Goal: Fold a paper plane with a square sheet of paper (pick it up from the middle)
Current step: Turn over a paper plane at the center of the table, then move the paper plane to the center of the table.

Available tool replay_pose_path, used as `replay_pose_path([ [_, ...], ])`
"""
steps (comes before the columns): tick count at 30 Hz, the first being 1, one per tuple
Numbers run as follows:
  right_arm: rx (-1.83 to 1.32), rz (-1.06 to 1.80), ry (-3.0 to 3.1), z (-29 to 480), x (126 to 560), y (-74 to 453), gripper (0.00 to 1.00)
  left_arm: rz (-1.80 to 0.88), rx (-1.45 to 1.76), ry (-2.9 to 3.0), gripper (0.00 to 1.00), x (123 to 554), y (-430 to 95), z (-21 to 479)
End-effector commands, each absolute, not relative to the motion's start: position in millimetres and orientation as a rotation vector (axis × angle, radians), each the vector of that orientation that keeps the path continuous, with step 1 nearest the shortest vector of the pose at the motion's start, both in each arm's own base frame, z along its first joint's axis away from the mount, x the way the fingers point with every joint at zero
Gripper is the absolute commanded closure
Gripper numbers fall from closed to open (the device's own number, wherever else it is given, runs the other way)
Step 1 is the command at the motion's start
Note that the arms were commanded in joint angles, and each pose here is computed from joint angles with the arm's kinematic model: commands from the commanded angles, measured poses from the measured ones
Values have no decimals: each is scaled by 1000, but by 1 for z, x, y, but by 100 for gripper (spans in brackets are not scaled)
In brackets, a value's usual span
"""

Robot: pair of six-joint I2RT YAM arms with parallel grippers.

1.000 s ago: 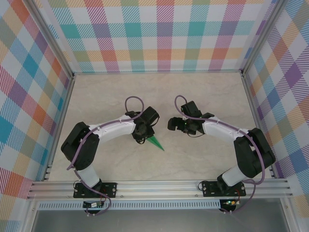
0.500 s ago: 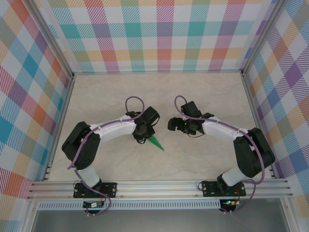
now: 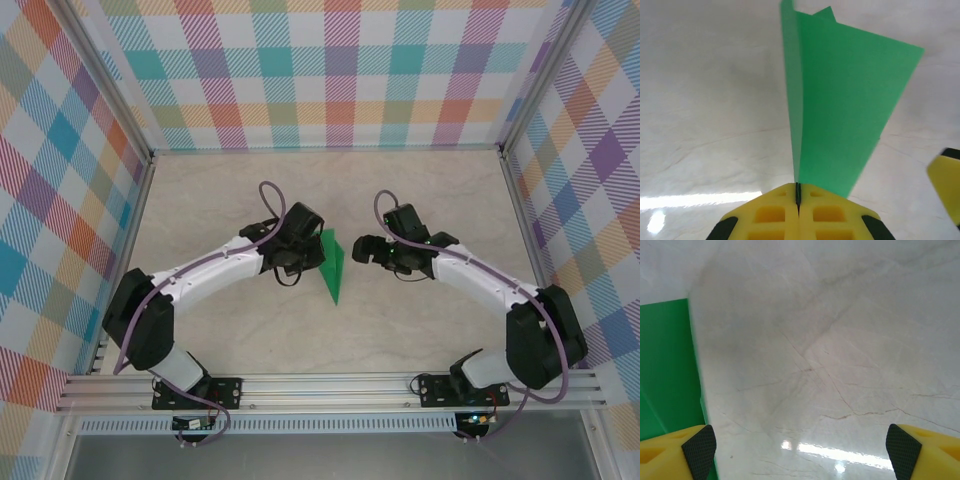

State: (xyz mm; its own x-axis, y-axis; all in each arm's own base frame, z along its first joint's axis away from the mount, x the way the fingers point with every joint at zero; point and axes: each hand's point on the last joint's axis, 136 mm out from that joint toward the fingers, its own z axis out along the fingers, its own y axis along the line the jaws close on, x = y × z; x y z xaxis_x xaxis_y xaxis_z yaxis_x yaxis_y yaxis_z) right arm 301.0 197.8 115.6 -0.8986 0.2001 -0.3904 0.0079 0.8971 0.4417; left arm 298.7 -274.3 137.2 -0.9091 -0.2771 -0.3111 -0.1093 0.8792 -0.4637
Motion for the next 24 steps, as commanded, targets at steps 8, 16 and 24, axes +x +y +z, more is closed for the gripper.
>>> replay_pose_path([
  [8,49,878,2591,145,300,232,31,-1091,-115,2577,98,310,-305,115],
  [16,-68,980,2672,120,290,267,53,-1093,-172,2587,100,304,-287,76],
  [24,-155,836,2781,91,280,283,61,-970,-283,2632,100,293,-259,43],
])
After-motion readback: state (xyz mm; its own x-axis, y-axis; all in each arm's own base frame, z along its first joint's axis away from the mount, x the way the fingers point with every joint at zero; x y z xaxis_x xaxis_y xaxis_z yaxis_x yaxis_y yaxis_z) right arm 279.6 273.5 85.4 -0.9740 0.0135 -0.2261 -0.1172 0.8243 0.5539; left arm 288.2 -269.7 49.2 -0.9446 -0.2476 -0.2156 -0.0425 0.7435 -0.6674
